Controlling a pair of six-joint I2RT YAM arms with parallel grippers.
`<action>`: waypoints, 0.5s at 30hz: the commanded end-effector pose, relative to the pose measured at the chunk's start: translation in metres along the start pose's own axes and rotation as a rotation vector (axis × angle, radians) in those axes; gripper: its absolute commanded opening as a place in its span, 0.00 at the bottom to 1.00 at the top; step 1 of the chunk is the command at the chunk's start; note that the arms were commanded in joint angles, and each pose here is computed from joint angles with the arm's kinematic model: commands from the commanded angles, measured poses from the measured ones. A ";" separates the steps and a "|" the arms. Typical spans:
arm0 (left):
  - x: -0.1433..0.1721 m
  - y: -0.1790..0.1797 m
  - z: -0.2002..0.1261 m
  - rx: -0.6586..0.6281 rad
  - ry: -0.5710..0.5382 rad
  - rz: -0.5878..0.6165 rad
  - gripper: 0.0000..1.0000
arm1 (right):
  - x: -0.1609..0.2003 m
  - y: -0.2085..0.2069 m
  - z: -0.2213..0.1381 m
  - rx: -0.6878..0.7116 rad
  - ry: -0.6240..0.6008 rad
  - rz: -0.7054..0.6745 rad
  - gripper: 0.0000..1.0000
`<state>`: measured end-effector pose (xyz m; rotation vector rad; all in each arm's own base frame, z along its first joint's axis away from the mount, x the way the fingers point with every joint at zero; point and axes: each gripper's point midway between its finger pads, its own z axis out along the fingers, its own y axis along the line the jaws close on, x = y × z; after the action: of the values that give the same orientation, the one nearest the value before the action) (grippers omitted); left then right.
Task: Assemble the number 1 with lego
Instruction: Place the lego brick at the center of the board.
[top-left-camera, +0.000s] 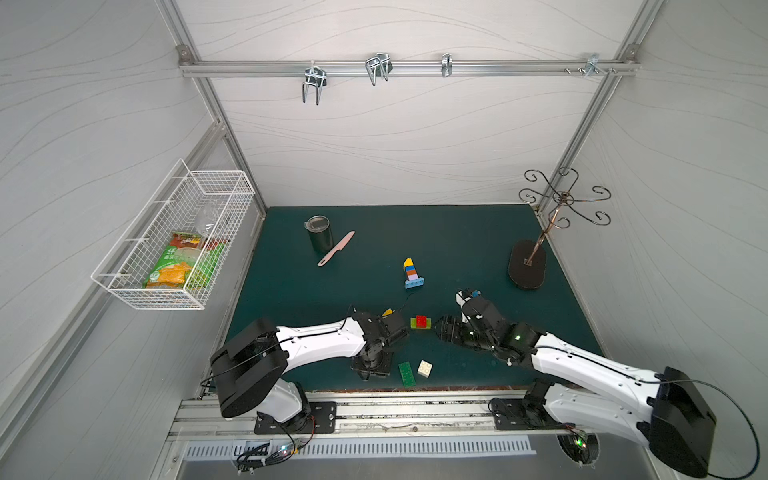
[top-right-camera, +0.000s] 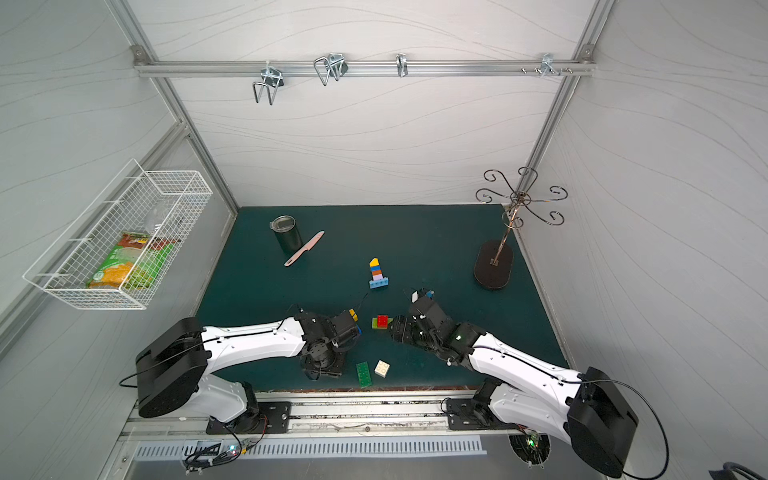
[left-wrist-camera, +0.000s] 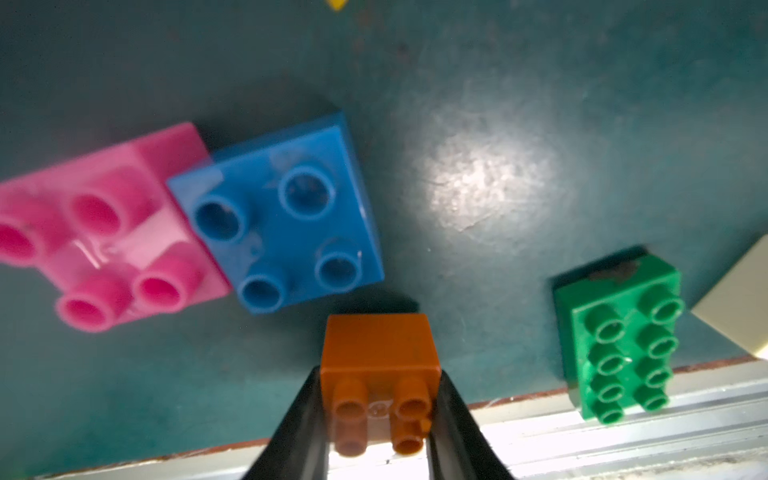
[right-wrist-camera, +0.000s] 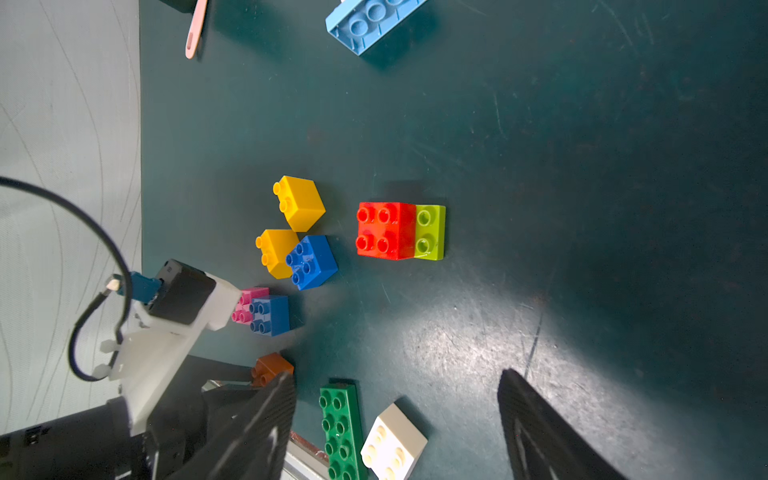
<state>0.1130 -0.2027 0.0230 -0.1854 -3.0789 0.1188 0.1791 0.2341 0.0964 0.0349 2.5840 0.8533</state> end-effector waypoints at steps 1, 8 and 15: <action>-0.011 -0.002 -0.016 -0.013 -0.058 -0.018 0.30 | 0.001 -0.004 0.002 0.004 0.001 0.001 0.78; -0.020 -0.003 -0.036 0.014 -0.125 -0.082 0.21 | 0.000 -0.004 0.000 0.002 -0.010 0.003 0.78; -0.045 -0.028 -0.069 0.029 -0.180 -0.120 0.18 | -0.004 -0.010 -0.008 0.012 -0.047 0.018 0.78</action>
<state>0.1410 -0.2173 0.0729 -0.0384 -3.2063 0.1640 0.1786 0.2284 0.0958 0.0468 2.5702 0.8492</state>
